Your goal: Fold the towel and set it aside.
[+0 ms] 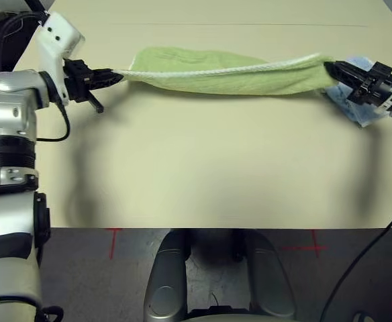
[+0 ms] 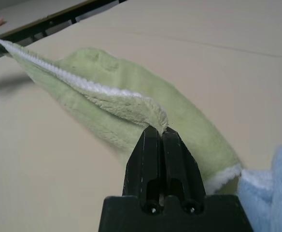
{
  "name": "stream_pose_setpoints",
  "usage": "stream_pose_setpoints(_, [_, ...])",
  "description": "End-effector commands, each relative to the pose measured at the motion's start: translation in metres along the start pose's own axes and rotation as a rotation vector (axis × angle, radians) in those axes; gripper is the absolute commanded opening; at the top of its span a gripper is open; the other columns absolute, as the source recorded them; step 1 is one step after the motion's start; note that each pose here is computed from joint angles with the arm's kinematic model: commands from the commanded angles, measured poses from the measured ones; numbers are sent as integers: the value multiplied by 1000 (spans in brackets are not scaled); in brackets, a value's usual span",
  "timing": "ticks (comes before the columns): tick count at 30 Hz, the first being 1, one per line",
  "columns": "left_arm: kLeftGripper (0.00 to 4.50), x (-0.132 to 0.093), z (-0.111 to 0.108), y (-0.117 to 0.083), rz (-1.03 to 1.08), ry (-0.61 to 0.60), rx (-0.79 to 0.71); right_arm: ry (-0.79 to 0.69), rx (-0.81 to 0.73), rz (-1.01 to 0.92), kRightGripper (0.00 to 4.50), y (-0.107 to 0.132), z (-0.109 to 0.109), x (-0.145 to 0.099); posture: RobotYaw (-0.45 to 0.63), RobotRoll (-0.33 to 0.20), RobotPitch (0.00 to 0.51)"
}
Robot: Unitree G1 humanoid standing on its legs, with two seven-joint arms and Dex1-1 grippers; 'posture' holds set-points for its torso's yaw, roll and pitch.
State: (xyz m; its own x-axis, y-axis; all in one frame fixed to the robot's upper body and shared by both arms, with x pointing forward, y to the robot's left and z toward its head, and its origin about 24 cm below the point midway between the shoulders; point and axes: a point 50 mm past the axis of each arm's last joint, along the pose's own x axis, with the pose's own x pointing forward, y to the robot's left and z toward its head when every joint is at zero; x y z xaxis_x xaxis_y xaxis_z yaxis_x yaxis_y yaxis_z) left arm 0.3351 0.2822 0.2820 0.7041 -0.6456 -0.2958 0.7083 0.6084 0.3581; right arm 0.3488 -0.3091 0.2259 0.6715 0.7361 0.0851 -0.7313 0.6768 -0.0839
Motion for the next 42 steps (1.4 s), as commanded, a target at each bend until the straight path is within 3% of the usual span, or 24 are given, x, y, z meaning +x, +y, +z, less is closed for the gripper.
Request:
stream_pose_setpoints(1, [26, -14, 6, -6, -103, 47, -28, 100, -5, 34, 0, 0, -4, -15, 21, 0, 309])
stream_pose_setpoints(11, [26, -22, 5, -17, -236, 120, -70, 332, -122, 154, 0, 3, -4, -28, 32, 0, 297])
stream_pose_setpoints(19, [26, -39, -7, -30, -347, 233, -155, 401, -166, 222, 0, 7, -9, -27, 44, 0, 292])
stream_pose_setpoints(30, [26, -35, -24, -48, -451, 225, -227, 460, -103, 253, 0, 12, -3, -35, 51, 0, 288])
stream_pose_setpoints(42, [26, -29, -26, -41, -445, 287, -198, 538, 18, 369, 0, 37, -11, -50, 38, 0, 289])
